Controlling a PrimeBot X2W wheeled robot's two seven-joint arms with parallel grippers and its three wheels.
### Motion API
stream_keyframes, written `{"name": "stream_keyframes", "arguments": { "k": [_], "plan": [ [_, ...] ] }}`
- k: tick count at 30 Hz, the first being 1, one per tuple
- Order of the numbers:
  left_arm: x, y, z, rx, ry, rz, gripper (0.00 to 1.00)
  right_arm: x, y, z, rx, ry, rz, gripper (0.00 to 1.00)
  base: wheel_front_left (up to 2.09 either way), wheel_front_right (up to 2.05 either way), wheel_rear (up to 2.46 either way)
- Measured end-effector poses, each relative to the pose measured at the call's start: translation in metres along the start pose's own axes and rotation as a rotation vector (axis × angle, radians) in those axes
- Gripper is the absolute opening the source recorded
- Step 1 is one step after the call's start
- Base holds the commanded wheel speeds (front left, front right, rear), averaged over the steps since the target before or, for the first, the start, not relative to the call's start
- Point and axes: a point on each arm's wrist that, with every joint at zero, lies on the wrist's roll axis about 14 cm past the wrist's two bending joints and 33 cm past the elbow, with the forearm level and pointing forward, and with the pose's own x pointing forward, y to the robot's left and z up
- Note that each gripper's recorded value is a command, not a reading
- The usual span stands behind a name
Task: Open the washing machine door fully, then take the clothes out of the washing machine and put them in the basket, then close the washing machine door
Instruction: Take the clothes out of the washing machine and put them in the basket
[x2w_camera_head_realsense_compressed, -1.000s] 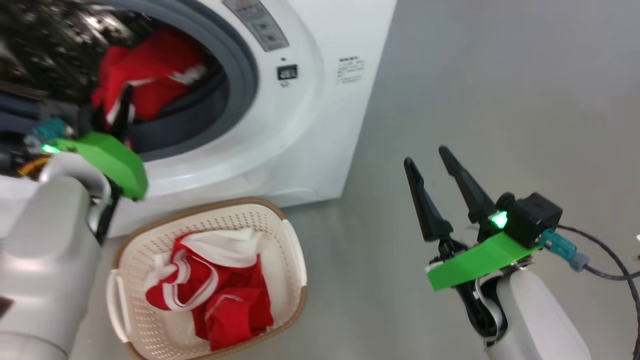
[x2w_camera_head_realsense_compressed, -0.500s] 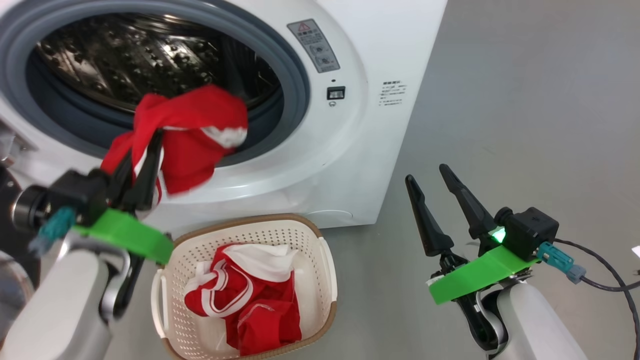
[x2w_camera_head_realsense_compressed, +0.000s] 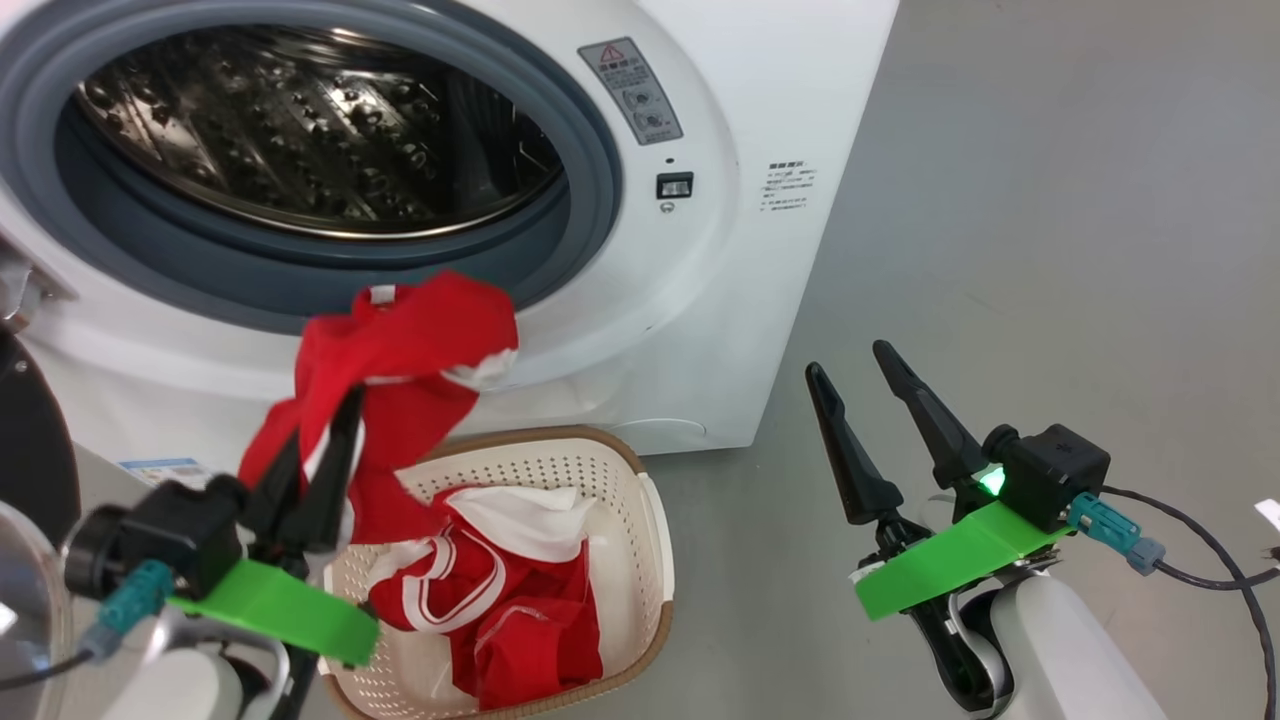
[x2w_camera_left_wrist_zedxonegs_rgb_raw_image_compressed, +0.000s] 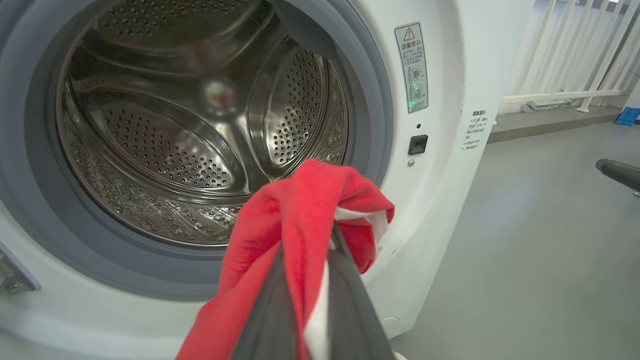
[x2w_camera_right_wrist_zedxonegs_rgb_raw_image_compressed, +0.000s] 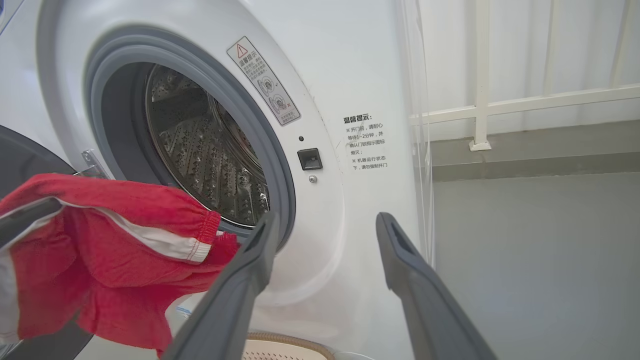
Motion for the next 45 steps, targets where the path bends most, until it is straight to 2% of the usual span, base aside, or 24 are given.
{"name": "stream_keyframes", "arguments": {
  "k": [4,9,14,21,33,34,35,36,45],
  "plan": [
    [-0.003,-0.004,-0.022,-0.026,0.061,-0.004,0.00,-0.001,-0.003,-0.002,-0.001,0.006,-0.007,1.00,0.00,0.00,0.00],
    [-0.011,-0.001,-0.075,-0.071,0.216,0.001,0.00,-0.003,-0.004,-0.007,-0.002,0.021,-0.010,1.00,0.00,0.00,0.00],
    [-0.019,0.001,-0.126,-0.081,0.353,0.000,0.00,-0.004,-0.011,-0.012,-0.002,0.034,-0.027,1.00,0.00,0.00,0.00],
    [-0.009,0.003,-0.175,-0.076,0.479,-0.025,0.00,-0.001,-0.023,-0.013,-0.010,0.035,-0.054,1.00,0.00,0.00,0.00],
    [0.010,-0.004,-0.217,-0.062,0.598,-0.068,0.00,-0.003,-0.044,-0.024,-0.028,0.063,-0.102,1.00,0.00,0.00,0.00],
    [0.011,-0.006,-0.221,-0.066,0.610,-0.073,0.15,-0.002,-0.046,-0.024,-0.030,0.060,-0.105,1.00,0.00,0.00,0.00],
    [0.010,-0.007,-0.226,-0.071,0.625,-0.074,0.46,-0.001,-0.047,-0.024,-0.032,0.061,-0.109,1.00,0.00,0.00,0.00],
    [0.009,-0.009,-0.231,-0.071,0.641,-0.077,1.00,-0.001,-0.049,-0.024,-0.034,0.062,-0.113,1.00,0.00,0.00,0.00],
    [0.007,-0.025,-0.245,-0.089,0.683,-0.120,1.00,-0.005,-0.060,-0.025,-0.044,0.067,-0.143,1.00,0.00,0.00,0.00]
  ]
}}
